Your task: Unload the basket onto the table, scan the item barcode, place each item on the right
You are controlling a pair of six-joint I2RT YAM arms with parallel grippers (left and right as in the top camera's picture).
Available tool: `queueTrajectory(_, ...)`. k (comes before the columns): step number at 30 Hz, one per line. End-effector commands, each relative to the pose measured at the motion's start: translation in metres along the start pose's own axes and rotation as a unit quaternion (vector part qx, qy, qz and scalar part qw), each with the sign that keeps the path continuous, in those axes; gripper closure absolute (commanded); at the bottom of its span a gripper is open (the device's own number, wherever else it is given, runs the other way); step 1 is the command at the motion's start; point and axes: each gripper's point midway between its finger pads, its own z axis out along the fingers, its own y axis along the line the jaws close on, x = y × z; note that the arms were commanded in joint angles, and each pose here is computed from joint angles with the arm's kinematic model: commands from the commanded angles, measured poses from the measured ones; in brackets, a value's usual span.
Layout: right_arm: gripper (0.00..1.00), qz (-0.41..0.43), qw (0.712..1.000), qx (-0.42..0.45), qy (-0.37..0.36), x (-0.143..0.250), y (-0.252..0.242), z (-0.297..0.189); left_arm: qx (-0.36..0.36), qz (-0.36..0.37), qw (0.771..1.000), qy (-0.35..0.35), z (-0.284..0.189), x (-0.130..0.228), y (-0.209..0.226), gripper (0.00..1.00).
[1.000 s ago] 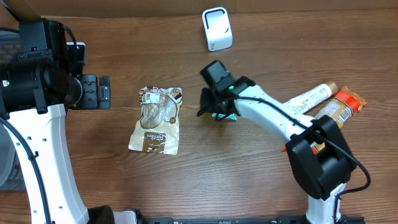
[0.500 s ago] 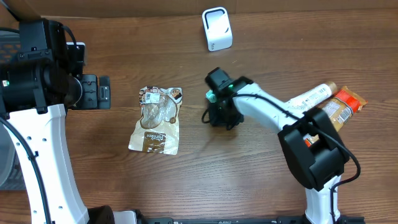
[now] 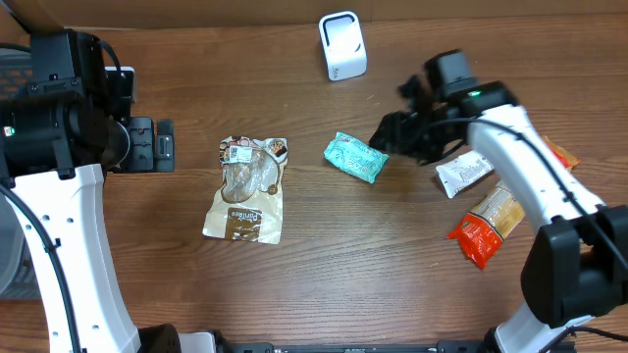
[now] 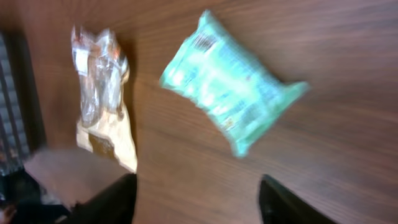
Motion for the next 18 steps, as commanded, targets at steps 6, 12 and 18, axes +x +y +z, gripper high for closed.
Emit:
queueTrajectory(6, 0.31, 0.077, 0.996, -0.021, 0.036, 0.015, -0.023, 0.041, 0.001, 0.008, 1.0, 0.0, 0.001, -0.001, 0.001, 0.01)
queueTrajectory(12, 0.28, 0.118, 0.992, -0.025, 0.032, 0.028, -0.037, 0.075, 0.001, 0.008, 1.0, 0.0, 0.001, -0.001, 0.001, 0.0)
queueTrajectory(18, 0.28, 0.095, 0.994, -0.049, 0.002, 0.03, -0.039, 0.102, 0.001, 0.008, 1.0, 0.0, 0.001, -0.001, 0.001, 0.0)
